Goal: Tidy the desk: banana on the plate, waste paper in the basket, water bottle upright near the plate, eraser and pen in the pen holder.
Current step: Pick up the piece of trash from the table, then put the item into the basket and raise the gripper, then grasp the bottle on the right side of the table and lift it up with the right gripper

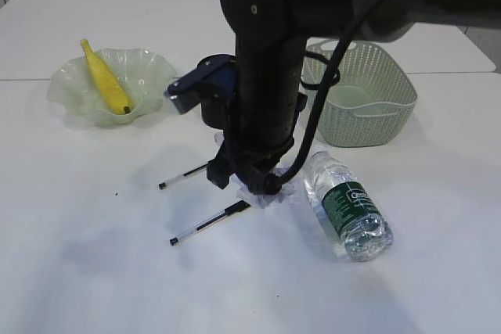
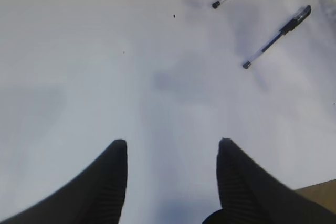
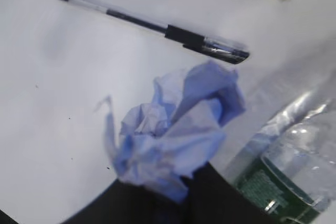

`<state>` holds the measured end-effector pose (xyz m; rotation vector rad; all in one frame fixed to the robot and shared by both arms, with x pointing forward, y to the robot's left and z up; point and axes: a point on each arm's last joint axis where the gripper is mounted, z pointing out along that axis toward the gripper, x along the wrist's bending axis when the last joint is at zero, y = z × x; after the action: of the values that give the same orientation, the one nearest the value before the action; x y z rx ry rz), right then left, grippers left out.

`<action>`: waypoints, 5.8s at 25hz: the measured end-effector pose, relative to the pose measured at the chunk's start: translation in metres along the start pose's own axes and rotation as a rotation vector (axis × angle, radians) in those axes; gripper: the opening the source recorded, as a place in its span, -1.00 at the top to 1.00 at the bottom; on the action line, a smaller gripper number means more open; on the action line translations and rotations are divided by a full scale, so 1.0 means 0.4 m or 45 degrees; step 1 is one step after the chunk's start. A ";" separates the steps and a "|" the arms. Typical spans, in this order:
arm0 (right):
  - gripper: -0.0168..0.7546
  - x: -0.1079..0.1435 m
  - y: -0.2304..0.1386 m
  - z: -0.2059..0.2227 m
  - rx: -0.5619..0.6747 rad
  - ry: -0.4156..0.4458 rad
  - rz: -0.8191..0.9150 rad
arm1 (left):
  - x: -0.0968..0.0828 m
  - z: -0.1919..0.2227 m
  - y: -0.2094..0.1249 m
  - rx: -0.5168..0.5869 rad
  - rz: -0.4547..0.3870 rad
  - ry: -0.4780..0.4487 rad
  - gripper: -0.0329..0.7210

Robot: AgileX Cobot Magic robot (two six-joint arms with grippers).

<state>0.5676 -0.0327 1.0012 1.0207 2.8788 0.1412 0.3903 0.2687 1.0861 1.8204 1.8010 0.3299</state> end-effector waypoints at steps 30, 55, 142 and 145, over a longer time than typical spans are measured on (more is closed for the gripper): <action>0.80 -0.519 -0.188 -0.171 -0.580 -0.324 0.659 | -0.012 -0.001 -0.015 0.082 -0.045 -0.063 -0.13; -0.51 -0.575 -0.118 -0.069 -0.572 -0.258 0.698 | -0.022 -0.001 -0.005 0.029 -0.086 -0.123 -0.13; -0.21 -0.317 -0.085 0.180 0.175 0.050 0.756 | -0.022 -0.001 0.003 -0.017 -0.087 -0.123 -0.13; -0.21 -0.317 -0.084 0.121 0.109 0.035 0.752 | -0.022 -0.001 0.003 -0.017 -0.087 -0.123 -0.13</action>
<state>0.6500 -0.1358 0.9556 1.8646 2.5282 0.0665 0.3906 0.2603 1.0889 1.7316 1.7853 0.2232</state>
